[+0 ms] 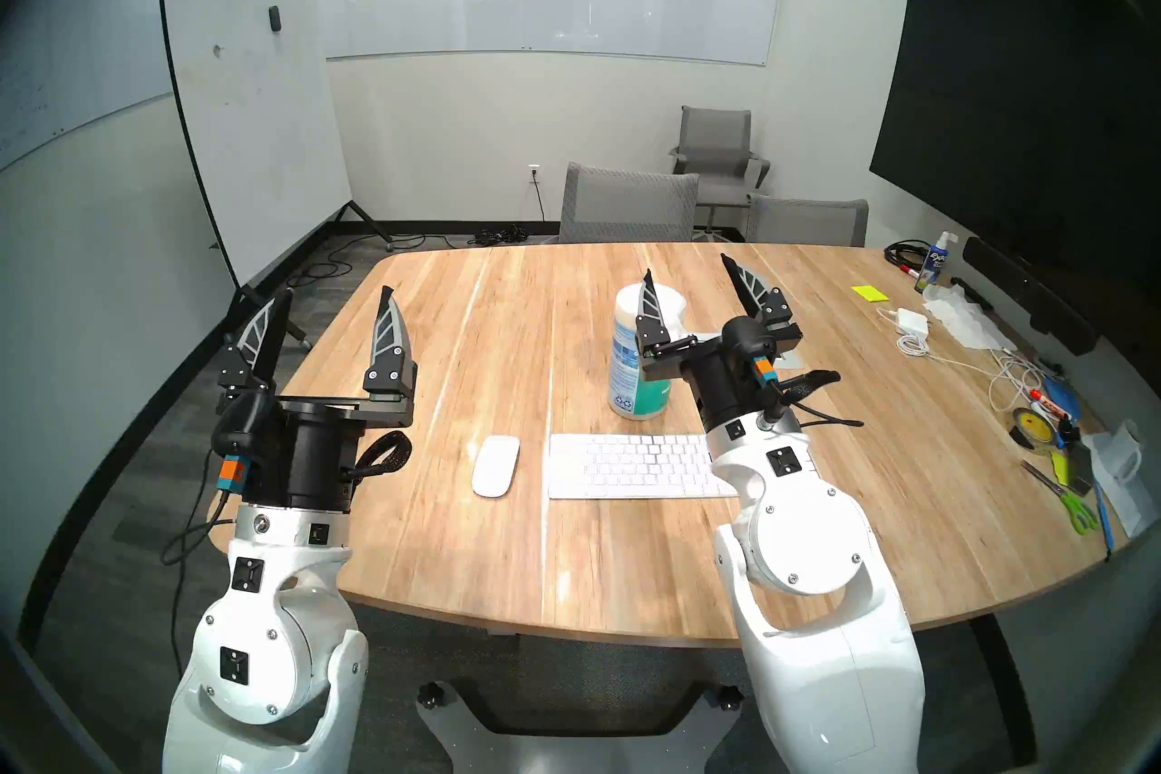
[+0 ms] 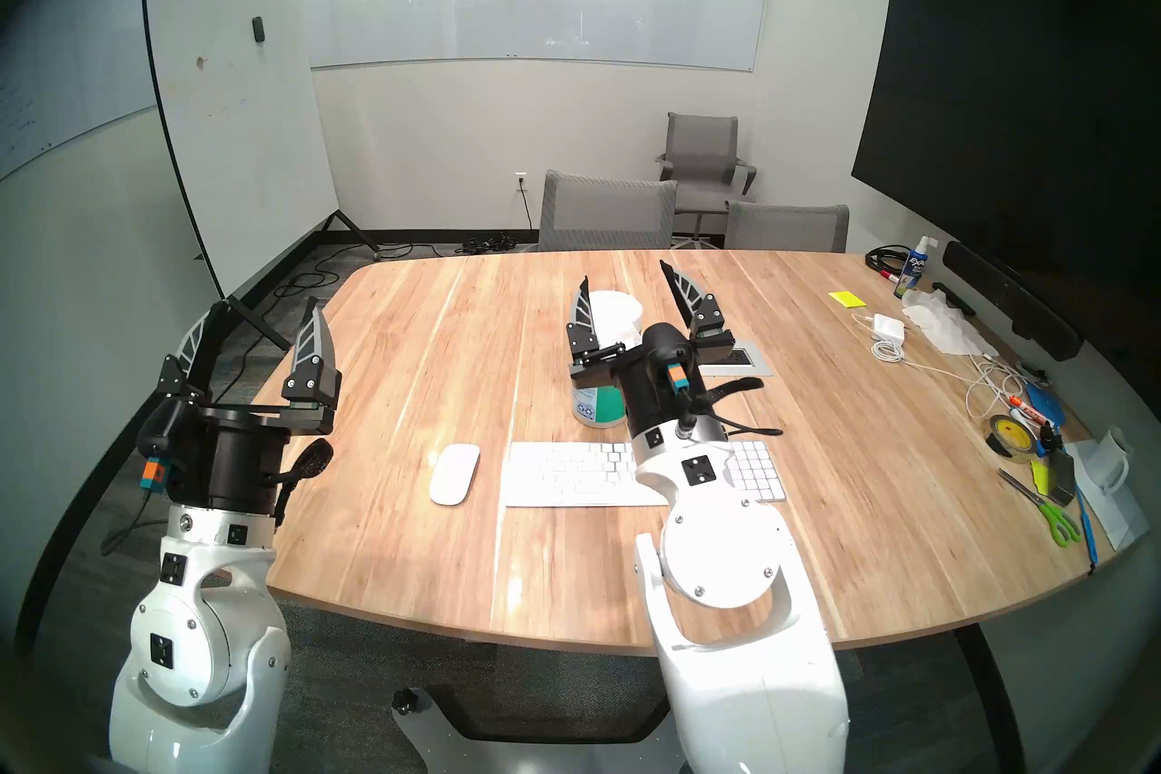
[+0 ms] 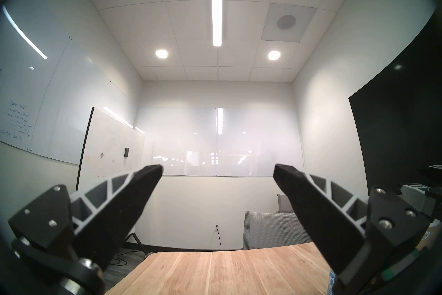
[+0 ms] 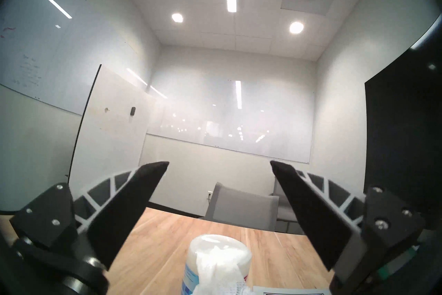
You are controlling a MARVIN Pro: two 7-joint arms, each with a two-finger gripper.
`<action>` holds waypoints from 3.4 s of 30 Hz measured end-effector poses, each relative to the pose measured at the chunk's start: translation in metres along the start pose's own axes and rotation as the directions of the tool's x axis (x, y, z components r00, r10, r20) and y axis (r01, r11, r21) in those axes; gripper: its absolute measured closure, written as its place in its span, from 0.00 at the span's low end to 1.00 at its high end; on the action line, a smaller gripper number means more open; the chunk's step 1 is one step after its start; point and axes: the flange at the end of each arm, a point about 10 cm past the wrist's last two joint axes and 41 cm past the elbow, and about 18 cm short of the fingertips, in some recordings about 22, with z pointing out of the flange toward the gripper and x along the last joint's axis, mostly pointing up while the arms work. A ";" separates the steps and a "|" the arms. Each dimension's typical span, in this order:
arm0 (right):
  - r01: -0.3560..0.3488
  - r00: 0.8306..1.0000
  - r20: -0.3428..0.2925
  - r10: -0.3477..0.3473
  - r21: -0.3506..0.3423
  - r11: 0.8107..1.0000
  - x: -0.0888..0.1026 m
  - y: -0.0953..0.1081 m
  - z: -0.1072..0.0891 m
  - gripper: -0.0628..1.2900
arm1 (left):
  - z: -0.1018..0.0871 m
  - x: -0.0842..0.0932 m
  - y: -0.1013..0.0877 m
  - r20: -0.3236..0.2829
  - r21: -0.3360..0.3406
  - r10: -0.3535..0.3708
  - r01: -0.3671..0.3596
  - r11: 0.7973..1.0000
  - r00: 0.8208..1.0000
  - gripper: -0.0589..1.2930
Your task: Wipe the keyboards and mice with a disinfecting wipe, then set the wipe down
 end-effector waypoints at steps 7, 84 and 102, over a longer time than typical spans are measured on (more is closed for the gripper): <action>0.049 0.999 0.021 -0.049 -0.045 0.998 -0.012 0.006 0.018 0.05 | 0.000 0.000 0.000 0.000 0.000 0.000 0.000 1.000 1.000 0.02; 0.206 0.978 -0.001 -0.207 0.101 0.973 -0.020 0.100 0.070 0.97 | -0.002 0.000 0.000 0.006 0.000 0.000 0.000 1.000 1.000 0.02; 0.169 0.981 0.073 -0.180 0.137 0.976 0.003 0.116 0.074 0.97 | -0.002 0.000 0.000 0.006 0.000 0.000 0.000 1.000 1.000 0.02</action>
